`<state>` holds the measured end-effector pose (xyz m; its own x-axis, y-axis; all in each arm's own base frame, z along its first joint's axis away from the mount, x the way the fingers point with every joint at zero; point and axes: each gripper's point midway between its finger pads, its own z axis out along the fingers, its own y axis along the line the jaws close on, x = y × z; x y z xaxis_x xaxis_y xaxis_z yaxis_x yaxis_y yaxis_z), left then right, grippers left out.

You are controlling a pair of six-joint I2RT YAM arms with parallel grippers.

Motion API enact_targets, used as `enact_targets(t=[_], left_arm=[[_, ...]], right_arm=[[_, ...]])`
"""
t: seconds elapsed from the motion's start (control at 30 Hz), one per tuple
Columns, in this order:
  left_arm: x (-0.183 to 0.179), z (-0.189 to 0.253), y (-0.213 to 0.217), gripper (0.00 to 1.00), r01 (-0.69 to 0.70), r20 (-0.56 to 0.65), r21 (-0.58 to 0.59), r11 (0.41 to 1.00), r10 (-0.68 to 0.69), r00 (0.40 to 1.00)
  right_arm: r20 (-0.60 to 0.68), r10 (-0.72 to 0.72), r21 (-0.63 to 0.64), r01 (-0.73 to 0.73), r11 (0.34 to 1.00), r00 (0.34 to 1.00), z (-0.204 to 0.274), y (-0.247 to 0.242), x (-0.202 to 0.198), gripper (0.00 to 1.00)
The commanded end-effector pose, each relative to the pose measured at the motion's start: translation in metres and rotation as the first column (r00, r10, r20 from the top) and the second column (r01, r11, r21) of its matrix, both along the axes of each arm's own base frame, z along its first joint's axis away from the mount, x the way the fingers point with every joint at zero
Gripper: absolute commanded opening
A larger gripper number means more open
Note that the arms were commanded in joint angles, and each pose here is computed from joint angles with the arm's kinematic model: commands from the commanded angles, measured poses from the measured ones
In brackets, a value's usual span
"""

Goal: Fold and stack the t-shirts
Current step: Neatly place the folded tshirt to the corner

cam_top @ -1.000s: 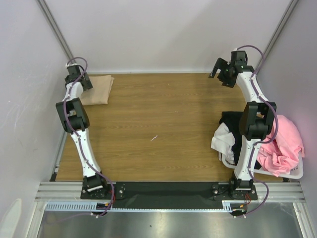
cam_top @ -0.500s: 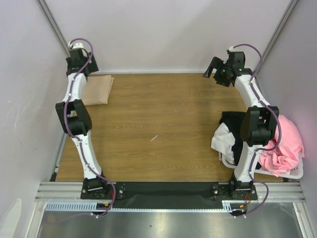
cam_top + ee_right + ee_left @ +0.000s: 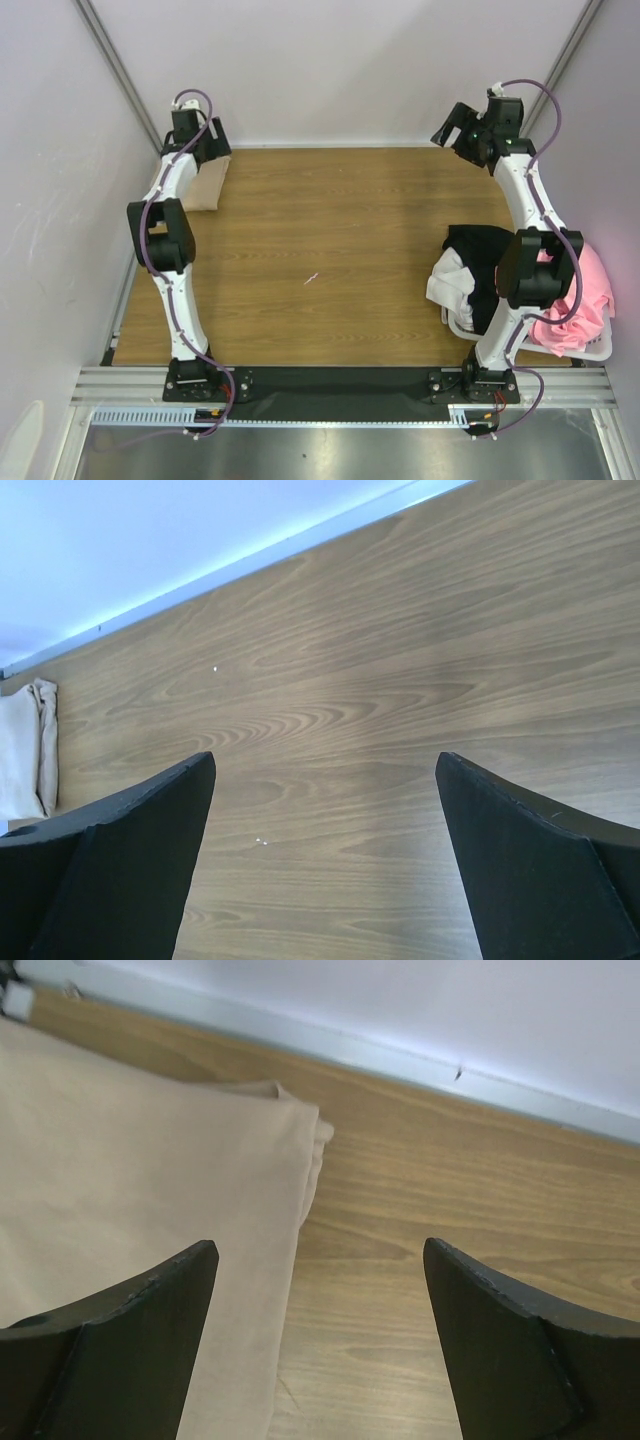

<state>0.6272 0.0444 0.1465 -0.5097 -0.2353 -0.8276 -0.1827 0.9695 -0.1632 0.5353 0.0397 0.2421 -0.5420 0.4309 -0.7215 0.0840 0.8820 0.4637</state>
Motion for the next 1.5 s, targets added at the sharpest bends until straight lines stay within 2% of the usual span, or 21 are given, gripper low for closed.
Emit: enact_targets(t=[0.0, 0.23, 0.5, 0.7, 0.83, 0.87, 0.97, 1.0, 1.07, 1.1, 1.17, 1.2, 1.4, 1.47], left_arm=[[0.001, -0.004, -0.010, 0.89, 0.009, 0.023, -0.101, 0.995, -0.007, 1.000], [-0.006, -0.037, -0.019, 0.88, 0.015, -0.035, -0.155, 0.988, -0.021, 0.999], [-0.005, -0.043, -0.016, 0.89, 0.011, -0.038, -0.149, 0.989, -0.016, 0.999], [-0.009, 0.011, -0.013, 0.90, 0.020, 0.043, -0.108, 0.994, -0.015, 0.999], [-0.025, 0.050, -0.008, 0.93, 0.011, 0.089, -0.066, 0.998, -0.005, 0.996], [-0.032, 0.076, -0.008, 0.95, 0.016, 0.127, -0.057, 0.998, -0.009, 0.992], [-0.050, 0.096, -0.010, 0.97, 0.026, 0.147, -0.041, 0.999, -0.020, 0.989], [-0.060, 0.119, -0.012, 0.98, 0.031, 0.178, -0.042, 0.999, -0.023, 0.984], [-0.074, 0.125, -0.015, 1.00, 0.039, 0.180, -0.043, 0.998, -0.030, 0.983], [-0.087, 0.146, -0.018, 1.00, 0.039, 0.211, -0.039, 0.998, -0.030, 0.977], [-0.103, 0.150, -0.019, 1.00, 0.035, 0.211, -0.037, 0.999, -0.027, 0.977], [-0.116, 0.167, -0.019, 1.00, 0.027, 0.244, -0.037, 0.999, -0.017, 0.970], [-0.173, 0.178, -0.020, 1.00, -0.005, 0.272, -0.053, 0.999, 0.020, 0.962], [-0.197, 0.197, -0.022, 1.00, -0.004, 0.320, -0.054, 0.999, 0.021, 0.947]], right_arm=[[0.082, -0.015, -0.009, 0.015, 1.000, 0.997, 0.029, -0.005, -0.002, 1.00], [0.087, -0.014, -0.013, 0.015, 1.000, 0.996, 0.034, -0.006, 0.000, 0.99], [0.108, -0.026, -0.022, 0.028, 0.999, 0.994, 0.046, -0.010, -0.002, 1.00], [0.132, -0.042, -0.039, 0.048, 0.998, 0.990, 0.057, -0.014, -0.004, 1.00], [0.145, -0.077, -0.058, 0.086, 0.995, 0.986, 0.072, -0.024, -0.010, 1.00], [0.152, -0.077, -0.062, 0.088, 0.994, 0.985, 0.075, -0.025, -0.011, 1.00], [0.195, -0.074, -0.079, 0.091, 0.993, 0.978, 0.096, -0.028, -0.021, 1.00], [0.208, -0.075, -0.084, 0.095, 0.992, 0.975, 0.102, -0.030, -0.024, 1.00], [0.235, -0.070, -0.092, 0.094, 0.991, 0.969, 0.115, -0.031, -0.031, 1.00], [0.240, -0.072, -0.094, 0.097, 0.991, 0.968, 0.119, -0.032, -0.035, 1.00], [0.253, -0.076, -0.093, 0.103, 0.990, 0.964, 0.127, -0.032, -0.045, 1.00], [0.260, -0.083, -0.091, 0.110, 0.990, 0.962, 0.130, -0.033, -0.048, 1.00], [0.307, -0.099, -0.091, 0.132, 0.987, 0.947, 0.127, -0.035, -0.080, 1.00], [0.303, -0.119, -0.093, 0.154, 0.984, 0.946, 0.123, -0.038, -0.089, 1.00]])
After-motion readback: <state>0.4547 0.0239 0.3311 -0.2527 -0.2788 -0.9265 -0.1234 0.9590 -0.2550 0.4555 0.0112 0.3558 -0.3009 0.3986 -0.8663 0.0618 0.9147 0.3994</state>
